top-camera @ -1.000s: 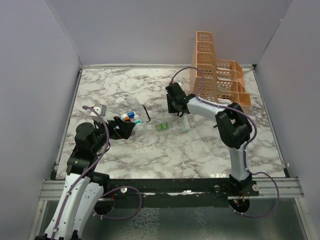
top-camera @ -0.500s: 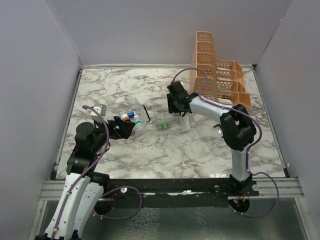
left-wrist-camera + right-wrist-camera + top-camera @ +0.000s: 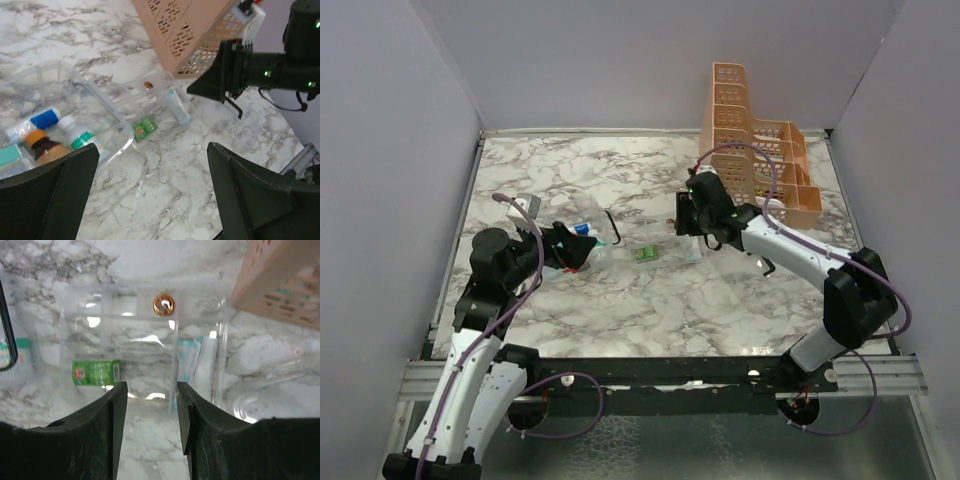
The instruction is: Organize the medicine kit
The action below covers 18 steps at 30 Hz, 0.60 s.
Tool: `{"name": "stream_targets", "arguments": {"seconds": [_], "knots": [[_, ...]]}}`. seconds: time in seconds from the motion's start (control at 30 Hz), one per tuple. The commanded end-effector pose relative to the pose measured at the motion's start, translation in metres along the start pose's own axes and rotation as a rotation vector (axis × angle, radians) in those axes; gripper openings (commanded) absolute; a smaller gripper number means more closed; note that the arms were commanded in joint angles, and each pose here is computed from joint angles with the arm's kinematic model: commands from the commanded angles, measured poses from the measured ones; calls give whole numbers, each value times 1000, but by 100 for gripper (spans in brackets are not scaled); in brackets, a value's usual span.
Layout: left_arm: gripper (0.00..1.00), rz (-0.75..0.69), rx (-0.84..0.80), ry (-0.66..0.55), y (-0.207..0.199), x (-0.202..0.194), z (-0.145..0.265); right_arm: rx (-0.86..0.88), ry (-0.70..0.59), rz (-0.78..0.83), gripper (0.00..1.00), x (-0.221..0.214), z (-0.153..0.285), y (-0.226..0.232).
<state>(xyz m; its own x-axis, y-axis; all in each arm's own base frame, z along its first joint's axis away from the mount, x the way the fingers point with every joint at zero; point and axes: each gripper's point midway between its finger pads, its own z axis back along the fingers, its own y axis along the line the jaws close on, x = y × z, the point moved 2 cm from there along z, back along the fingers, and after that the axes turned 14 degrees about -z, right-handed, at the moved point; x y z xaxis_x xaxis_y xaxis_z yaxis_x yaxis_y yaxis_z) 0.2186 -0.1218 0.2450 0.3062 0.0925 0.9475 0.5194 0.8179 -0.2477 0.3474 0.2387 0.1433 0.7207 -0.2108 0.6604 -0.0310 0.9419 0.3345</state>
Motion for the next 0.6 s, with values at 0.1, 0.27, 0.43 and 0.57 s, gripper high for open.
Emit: {"name": "stream_targets", "arguments": {"seconds": [0.1, 0.27, 0.43, 0.57], "knots": [[91, -108, -198, -159, -30, 97, -24, 67, 60, -123, 43, -47, 37, -22], [91, -187, -276, -108, -42, 111, -66, 55, 36, -206, 43, -63, 55, -40], [93, -406, -339, -14, -60, 82, -114, -10, -60, -297, 44, -56, 69, -58], [94, -567, -419, 55, -77, 53, -146, -48, -144, -378, 44, -46, 80, -69]]}}
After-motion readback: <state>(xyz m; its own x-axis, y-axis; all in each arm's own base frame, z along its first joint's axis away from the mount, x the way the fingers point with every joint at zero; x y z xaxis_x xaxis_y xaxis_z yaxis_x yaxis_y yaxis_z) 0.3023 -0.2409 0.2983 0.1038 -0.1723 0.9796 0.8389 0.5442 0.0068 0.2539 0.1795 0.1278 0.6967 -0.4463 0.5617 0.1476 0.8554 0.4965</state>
